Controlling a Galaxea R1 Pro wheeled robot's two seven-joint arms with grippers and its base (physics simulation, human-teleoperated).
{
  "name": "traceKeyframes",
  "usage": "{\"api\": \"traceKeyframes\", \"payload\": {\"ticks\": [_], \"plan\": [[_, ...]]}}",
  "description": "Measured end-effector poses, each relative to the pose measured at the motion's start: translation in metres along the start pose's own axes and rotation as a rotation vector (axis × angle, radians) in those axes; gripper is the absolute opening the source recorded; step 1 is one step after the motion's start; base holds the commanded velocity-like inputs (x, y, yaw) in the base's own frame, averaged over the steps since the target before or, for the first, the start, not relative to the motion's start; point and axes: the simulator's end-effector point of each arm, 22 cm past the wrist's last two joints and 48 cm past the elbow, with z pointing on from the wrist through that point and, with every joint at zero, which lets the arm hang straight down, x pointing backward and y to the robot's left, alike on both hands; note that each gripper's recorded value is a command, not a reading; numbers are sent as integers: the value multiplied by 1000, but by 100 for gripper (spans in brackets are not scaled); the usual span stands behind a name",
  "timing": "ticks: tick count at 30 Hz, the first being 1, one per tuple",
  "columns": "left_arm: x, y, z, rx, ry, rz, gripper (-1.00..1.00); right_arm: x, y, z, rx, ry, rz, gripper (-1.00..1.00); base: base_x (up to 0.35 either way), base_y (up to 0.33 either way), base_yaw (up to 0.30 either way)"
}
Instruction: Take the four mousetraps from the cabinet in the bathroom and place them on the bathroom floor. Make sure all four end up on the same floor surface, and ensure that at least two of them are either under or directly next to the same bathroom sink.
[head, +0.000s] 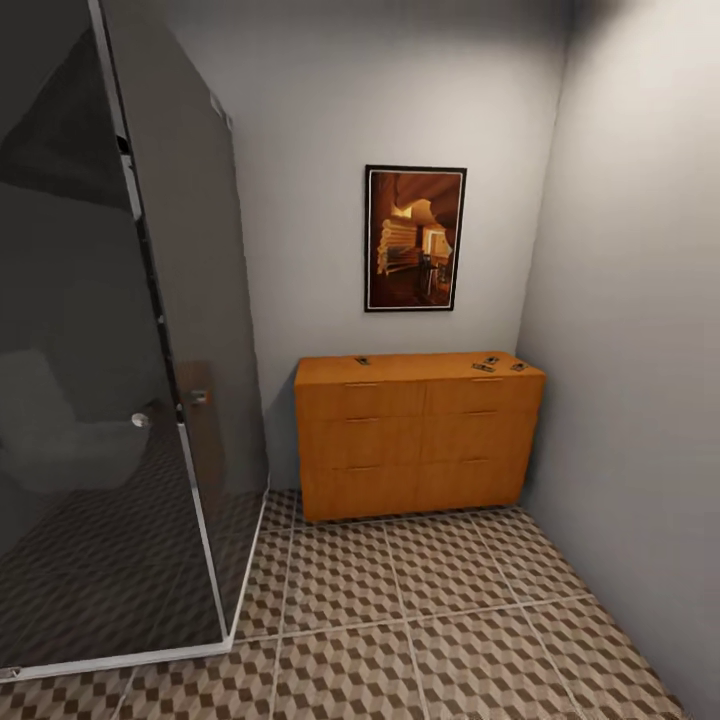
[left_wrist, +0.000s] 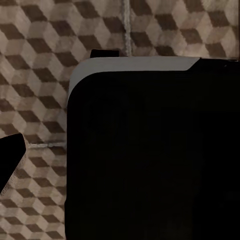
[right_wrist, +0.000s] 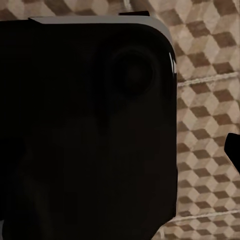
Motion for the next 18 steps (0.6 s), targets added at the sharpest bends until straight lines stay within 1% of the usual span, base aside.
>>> {"api": "traceKeyframes", "payload": {"ticks": [5, 8, 12, 18], "plan": [[-2, -1, 0, 1, -4, 0, 100, -1, 0, 0, 2, -4, 0, 100, 0, 0, -251], [-2, -3, 0, 3, -6, 0, 100, -2, -1, 0, 4, -6, 0, 100, 0, 0, -157], [-3, -4, 0, 6, -7, 0, 100, -3, -2, 0, 6, -6, 0, 100, 0, 0, -80], [-3, -7, 0, 9, -9, 0, 100, -3, -2, 0, 8, -6, 0, 100, 2, 0, -25]]}}
